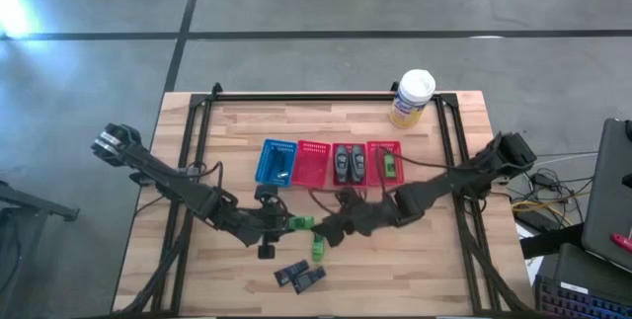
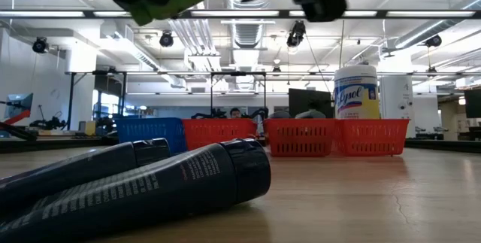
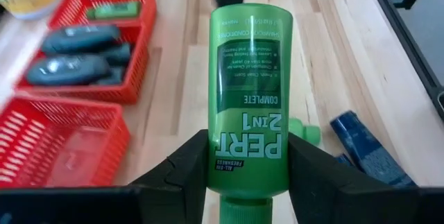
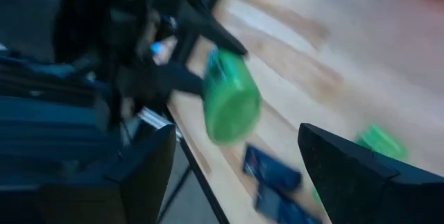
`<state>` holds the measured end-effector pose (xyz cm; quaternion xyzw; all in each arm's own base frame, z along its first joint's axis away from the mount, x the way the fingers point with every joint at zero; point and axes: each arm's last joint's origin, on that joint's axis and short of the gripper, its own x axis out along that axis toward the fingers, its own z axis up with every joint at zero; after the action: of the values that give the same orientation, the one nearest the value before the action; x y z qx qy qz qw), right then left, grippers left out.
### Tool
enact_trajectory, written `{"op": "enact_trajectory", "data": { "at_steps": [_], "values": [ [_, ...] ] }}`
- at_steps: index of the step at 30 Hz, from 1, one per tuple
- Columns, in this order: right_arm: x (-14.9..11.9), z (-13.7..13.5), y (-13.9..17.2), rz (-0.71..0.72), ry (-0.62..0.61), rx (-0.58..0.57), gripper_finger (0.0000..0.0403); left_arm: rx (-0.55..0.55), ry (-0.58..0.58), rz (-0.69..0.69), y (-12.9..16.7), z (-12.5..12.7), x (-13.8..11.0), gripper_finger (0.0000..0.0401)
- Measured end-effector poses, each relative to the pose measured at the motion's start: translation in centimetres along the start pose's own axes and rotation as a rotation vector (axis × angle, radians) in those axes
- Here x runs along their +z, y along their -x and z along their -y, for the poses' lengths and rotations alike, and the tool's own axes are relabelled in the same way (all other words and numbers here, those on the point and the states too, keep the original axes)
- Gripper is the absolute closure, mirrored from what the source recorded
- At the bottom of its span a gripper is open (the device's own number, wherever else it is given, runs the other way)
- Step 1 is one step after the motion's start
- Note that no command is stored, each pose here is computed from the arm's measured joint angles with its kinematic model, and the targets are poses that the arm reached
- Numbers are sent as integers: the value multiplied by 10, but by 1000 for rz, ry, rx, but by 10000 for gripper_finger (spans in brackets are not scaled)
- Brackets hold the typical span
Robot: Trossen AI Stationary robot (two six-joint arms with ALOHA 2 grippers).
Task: Pick & Place Travel size toiletries
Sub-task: Put the green shampoo bottle into the right red bin
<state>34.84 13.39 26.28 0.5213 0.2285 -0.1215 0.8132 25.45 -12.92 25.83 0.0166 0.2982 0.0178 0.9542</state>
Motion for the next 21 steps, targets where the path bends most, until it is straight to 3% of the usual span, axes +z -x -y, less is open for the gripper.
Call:
{"op": "enact_trajectory", "data": {
  "at_steps": [10,15,21],
  "values": [
    [17,0,-6,-2,-30,42,110,59,-2,67,-4,-10,15,244],
    [22,1,-7,53,-38,24,103,33,-14,77,-7,-15,19,245],
    [25,2,-8,54,-46,22,141,18,-38,67,-9,-15,17,245]
  ]
}}
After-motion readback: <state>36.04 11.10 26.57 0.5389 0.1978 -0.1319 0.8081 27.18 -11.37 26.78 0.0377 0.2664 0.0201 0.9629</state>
